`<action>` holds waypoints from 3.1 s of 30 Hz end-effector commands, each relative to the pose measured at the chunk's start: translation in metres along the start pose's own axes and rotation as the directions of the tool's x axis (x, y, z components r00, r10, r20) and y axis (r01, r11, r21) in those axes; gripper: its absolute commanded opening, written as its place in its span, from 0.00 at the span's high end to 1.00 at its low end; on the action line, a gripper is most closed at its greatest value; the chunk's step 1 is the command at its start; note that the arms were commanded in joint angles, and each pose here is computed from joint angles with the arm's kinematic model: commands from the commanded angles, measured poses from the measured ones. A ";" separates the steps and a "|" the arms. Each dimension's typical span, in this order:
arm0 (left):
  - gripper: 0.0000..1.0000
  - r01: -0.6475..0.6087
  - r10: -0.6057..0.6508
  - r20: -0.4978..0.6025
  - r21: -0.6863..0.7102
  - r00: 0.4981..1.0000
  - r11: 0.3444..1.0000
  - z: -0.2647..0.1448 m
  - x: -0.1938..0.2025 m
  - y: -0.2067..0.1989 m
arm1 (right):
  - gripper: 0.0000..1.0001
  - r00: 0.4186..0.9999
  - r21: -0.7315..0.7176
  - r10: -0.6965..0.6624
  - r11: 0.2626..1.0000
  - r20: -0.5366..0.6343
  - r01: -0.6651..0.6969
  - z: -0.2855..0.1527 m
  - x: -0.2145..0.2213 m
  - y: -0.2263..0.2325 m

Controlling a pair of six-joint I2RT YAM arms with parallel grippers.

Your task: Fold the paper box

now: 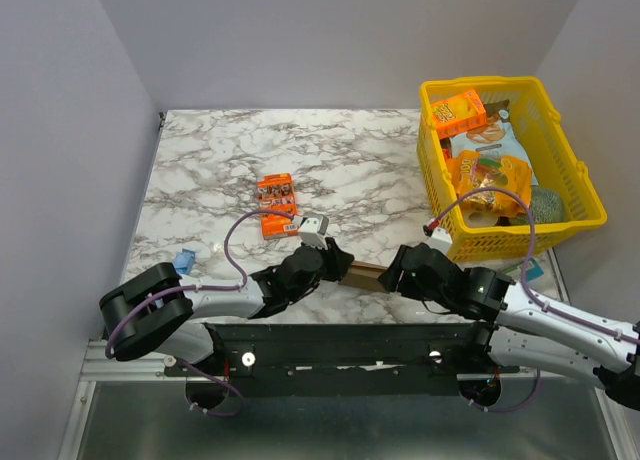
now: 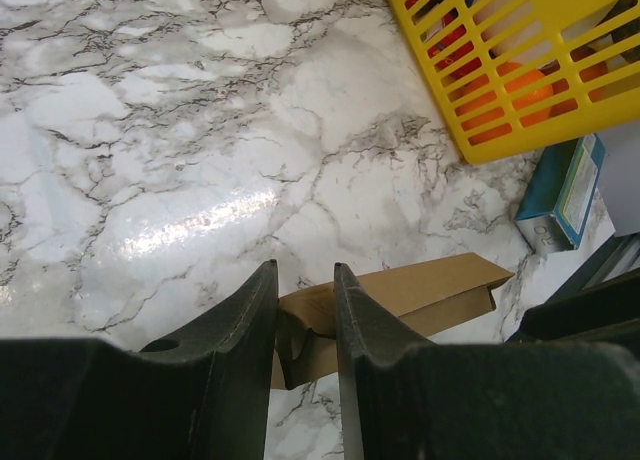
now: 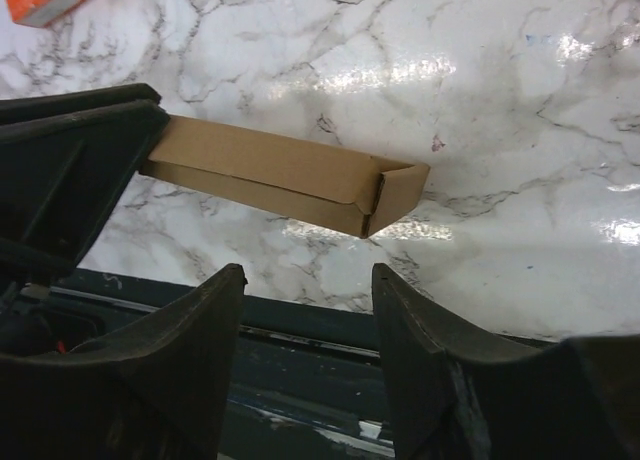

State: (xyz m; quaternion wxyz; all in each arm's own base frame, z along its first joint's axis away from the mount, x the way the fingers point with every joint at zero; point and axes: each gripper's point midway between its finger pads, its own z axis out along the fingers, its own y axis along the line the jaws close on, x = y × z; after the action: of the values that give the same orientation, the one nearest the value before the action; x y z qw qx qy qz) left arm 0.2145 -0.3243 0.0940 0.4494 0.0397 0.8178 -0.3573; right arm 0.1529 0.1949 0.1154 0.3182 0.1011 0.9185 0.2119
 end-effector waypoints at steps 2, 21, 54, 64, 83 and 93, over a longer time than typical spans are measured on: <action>0.71 -0.207 0.130 -0.322 -0.220 0.938 0.953 -0.033 0.086 0.084 | 0.29 0.989 -0.067 0.149 0.987 0.026 -0.147 -0.007 -0.008 0.014; 0.71 -0.218 0.145 -0.309 -0.214 0.940 0.952 -0.036 0.085 0.079 | 0.32 0.946 -0.033 0.313 0.950 0.091 -0.311 0.021 -0.018 -0.022; 0.71 -0.233 0.161 -0.314 -0.208 0.935 0.950 -0.036 0.086 0.076 | 0.33 0.891 -0.066 0.424 0.906 0.164 -0.419 0.023 -0.029 -0.033; 0.71 -0.236 0.165 -0.313 -0.204 0.935 0.950 -0.036 0.085 0.074 | 0.33 0.886 -0.028 0.429 0.902 0.176 -0.431 0.032 -0.022 -0.044; 0.71 -0.248 0.175 -0.318 -0.206 0.932 0.946 -0.035 0.087 0.074 | 0.63 0.902 0.022 0.418 0.906 0.106 -0.422 0.041 0.007 -0.062; 0.71 -0.248 0.174 -0.319 -0.207 0.932 0.946 -0.035 0.087 0.073 | 0.79 0.915 0.083 0.395 0.912 0.087 -0.402 0.047 0.020 -0.076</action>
State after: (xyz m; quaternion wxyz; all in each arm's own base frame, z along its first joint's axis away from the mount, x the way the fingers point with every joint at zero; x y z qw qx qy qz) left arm 0.2086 -0.3233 0.0934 0.4611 0.0439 0.8232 -0.3284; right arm 0.1870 0.1740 0.0912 0.3556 0.2652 0.8471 0.2926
